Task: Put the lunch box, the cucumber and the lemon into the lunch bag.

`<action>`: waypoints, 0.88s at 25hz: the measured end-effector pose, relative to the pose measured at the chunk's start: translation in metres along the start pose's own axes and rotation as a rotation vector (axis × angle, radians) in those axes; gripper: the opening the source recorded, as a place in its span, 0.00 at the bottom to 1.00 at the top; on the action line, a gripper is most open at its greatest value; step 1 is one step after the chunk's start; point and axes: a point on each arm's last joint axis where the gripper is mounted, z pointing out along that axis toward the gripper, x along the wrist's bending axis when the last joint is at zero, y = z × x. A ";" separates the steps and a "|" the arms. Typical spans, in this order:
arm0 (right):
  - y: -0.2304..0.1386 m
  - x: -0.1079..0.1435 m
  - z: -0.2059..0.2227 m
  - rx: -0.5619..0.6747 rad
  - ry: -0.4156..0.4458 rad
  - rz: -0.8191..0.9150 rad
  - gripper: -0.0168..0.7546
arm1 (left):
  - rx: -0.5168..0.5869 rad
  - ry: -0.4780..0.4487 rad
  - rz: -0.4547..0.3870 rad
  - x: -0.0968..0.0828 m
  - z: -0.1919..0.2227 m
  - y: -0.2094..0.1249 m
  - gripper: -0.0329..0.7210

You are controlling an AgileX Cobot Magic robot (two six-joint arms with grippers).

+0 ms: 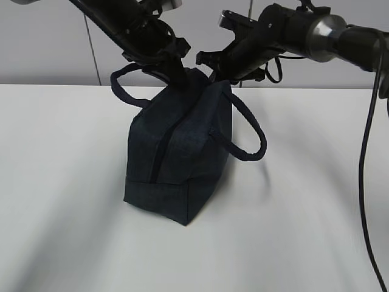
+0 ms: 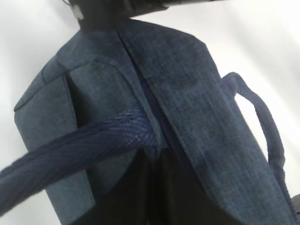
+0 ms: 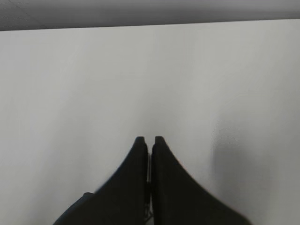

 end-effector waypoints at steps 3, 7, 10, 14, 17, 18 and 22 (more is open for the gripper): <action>-0.002 -0.002 0.002 0.016 0.005 0.017 0.02 | -0.003 -0.001 -0.001 0.000 0.000 0.000 0.04; -0.005 -0.004 0.007 0.029 0.015 0.039 0.02 | -0.005 -0.006 -0.003 -0.001 0.000 0.000 0.04; -0.005 -0.005 0.007 0.029 0.015 0.042 0.02 | -0.007 -0.012 -0.005 -0.001 0.000 0.001 0.04; -0.009 -0.008 0.014 0.047 0.018 0.060 0.02 | -0.007 -0.012 -0.005 -0.001 0.000 0.001 0.04; -0.012 -0.011 0.018 0.060 0.016 0.067 0.02 | -0.007 -0.012 -0.005 -0.001 0.000 0.001 0.04; -0.013 -0.011 0.019 0.061 0.016 0.067 0.02 | -0.007 -0.012 -0.005 -0.001 0.000 0.001 0.04; -0.009 -0.008 0.015 0.060 0.022 0.062 0.02 | -0.007 -0.013 -0.006 -0.001 0.000 0.001 0.04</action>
